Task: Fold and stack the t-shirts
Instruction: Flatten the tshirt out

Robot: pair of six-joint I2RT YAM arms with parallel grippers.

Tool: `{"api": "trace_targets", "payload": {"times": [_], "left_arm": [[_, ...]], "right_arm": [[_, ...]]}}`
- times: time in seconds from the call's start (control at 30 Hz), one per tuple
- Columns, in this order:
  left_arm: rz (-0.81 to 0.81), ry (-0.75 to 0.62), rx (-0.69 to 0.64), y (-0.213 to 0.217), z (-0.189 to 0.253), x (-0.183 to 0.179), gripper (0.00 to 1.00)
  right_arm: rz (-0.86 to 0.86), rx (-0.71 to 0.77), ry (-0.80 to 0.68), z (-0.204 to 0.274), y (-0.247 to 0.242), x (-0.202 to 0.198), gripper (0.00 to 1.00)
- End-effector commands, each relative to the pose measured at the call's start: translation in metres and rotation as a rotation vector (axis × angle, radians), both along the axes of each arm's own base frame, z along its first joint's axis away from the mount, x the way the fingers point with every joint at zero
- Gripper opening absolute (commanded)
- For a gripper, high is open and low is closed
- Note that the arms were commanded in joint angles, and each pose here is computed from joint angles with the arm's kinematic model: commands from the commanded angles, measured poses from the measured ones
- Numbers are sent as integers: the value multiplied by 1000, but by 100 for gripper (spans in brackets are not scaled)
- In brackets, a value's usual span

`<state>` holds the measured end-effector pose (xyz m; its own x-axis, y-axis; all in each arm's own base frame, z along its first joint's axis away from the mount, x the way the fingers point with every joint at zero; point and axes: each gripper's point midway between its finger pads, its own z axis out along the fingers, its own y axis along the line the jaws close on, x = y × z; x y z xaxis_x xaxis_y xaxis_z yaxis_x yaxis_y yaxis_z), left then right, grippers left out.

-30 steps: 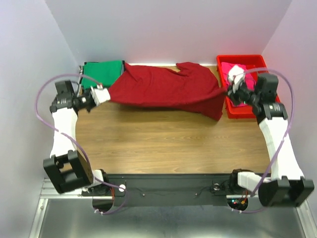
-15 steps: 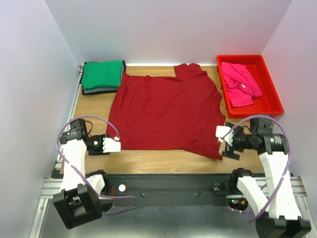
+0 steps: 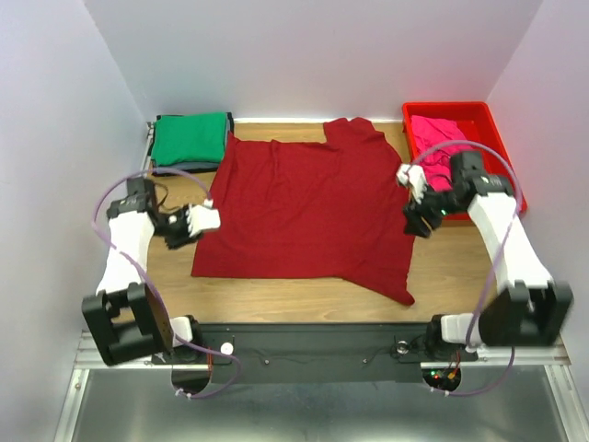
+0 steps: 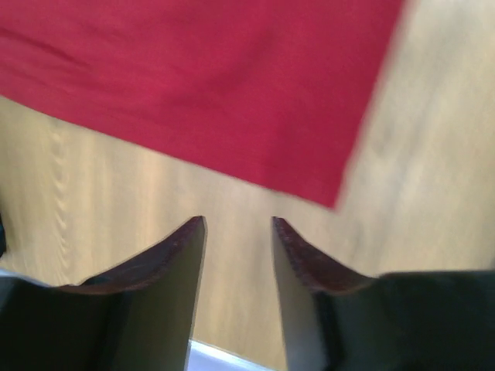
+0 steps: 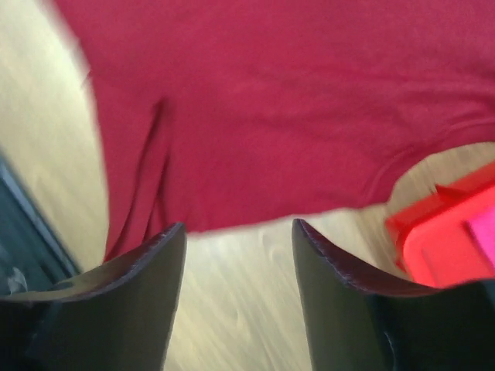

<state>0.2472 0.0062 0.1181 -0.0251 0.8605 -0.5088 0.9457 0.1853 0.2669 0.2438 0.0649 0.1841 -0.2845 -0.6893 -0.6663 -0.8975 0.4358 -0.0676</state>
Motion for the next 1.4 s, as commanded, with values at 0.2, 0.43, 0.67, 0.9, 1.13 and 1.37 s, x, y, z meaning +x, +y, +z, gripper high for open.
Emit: {"api": "trace_targets", "payload": {"times": [0.2,0.43,0.67,0.9,1.13,1.37], "left_arm": [[299,-63,-93,-57,-5,115,40],[393,99,11,-43,-69,125,34],[347,243,171,-22,-113,57,28],[283,340,238,-13,-119,-22,23],[210,323,271,-5,-89,-59,19],[324,206,17,-38,-32,44,27]], "right_arm": [[-279,-42,219,-63,39,96,52],[-380,-270,363,-142,10,96,49],[-337,-383,505,-177,-7,41,48],[-221,-447,592,-172,-15,-11,48],[-66,-324,638,-121,9,-31,49],[-242,-161,459,-100,44,78,47]]}}
